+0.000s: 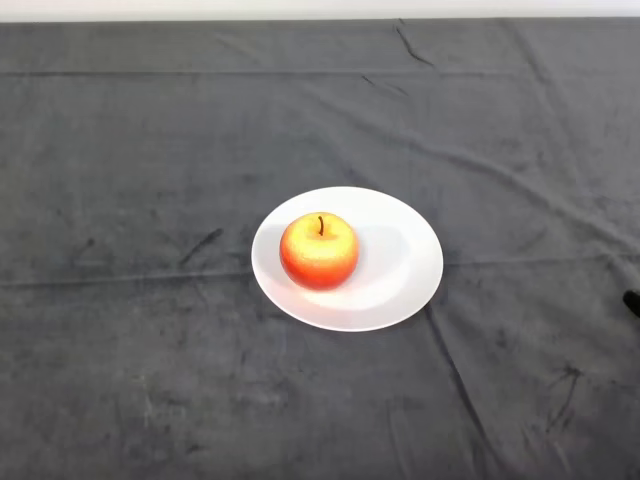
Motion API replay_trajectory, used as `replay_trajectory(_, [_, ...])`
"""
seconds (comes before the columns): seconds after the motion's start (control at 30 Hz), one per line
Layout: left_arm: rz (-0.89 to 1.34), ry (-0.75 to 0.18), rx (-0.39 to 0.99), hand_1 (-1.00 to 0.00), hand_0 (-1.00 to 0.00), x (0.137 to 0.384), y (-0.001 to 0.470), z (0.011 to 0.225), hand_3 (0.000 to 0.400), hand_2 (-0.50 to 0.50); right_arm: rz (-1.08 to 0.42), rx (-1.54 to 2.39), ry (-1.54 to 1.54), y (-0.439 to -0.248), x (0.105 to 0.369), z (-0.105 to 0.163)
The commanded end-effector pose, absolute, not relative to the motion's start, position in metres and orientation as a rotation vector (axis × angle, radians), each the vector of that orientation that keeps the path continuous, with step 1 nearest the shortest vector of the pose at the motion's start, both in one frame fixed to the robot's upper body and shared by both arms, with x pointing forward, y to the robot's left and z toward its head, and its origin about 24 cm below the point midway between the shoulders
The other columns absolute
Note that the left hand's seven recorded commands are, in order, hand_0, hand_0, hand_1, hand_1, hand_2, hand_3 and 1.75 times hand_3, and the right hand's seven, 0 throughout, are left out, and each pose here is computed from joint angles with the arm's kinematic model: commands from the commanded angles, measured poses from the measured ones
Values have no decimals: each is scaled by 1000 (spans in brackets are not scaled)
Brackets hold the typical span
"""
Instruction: Move the apple to the plate
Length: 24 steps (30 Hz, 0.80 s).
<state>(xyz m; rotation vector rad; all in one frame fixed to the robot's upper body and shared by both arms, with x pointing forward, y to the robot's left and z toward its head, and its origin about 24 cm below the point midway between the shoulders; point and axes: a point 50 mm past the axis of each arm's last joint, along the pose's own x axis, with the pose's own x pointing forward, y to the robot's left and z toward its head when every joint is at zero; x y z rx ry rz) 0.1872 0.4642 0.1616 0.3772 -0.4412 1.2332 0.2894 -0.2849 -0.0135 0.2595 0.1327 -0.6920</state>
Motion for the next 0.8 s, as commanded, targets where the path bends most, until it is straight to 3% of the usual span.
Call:
replay_trajectory(0.03, [1265, -504, 370, 0, 0, 184, 472, 181, 0, 0, -724, 274, 273, -280, 268, -43])
replay_trajectory(0.8, [1255, -503, 362, 0, 0, 187, 470, 181, 0, 0, -724, 274, 273, -280, 268, -43])
